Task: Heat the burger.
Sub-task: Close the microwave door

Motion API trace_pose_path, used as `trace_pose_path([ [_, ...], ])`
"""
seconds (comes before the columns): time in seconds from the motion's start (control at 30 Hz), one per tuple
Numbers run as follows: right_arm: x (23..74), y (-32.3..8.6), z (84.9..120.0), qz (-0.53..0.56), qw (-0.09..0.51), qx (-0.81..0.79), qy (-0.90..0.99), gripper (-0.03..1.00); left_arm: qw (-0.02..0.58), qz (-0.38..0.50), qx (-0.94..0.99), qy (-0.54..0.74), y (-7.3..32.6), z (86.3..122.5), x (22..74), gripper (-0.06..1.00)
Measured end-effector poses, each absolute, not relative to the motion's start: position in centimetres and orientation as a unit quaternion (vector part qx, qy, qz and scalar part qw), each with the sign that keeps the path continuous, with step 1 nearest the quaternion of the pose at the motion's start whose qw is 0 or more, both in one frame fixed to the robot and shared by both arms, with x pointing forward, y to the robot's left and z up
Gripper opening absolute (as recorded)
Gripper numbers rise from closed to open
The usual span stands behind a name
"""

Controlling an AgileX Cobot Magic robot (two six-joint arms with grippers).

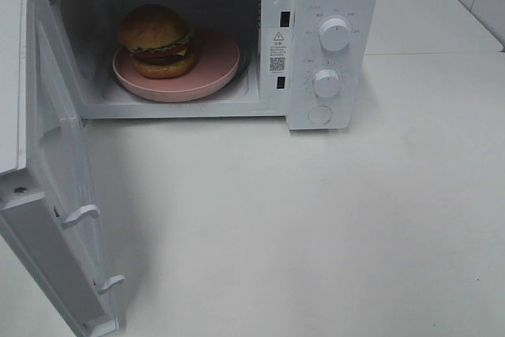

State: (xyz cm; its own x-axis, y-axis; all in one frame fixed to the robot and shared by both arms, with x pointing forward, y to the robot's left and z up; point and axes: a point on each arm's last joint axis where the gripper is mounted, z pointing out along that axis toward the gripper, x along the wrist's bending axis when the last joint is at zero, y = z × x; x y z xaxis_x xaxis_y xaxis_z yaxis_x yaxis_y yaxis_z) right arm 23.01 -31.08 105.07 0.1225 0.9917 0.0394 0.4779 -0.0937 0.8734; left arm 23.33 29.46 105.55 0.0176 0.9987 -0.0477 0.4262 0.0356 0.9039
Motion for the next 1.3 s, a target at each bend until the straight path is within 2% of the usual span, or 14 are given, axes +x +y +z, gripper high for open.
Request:
trace_pose_path([
  [1.3, 23.01, -31.08, 105.07, 0.349, 0.369, 0.652, 0.563, 0.69, 0.396, 0.361, 0.593, 0.601, 29.46, 105.55, 23.33, 0.97],
])
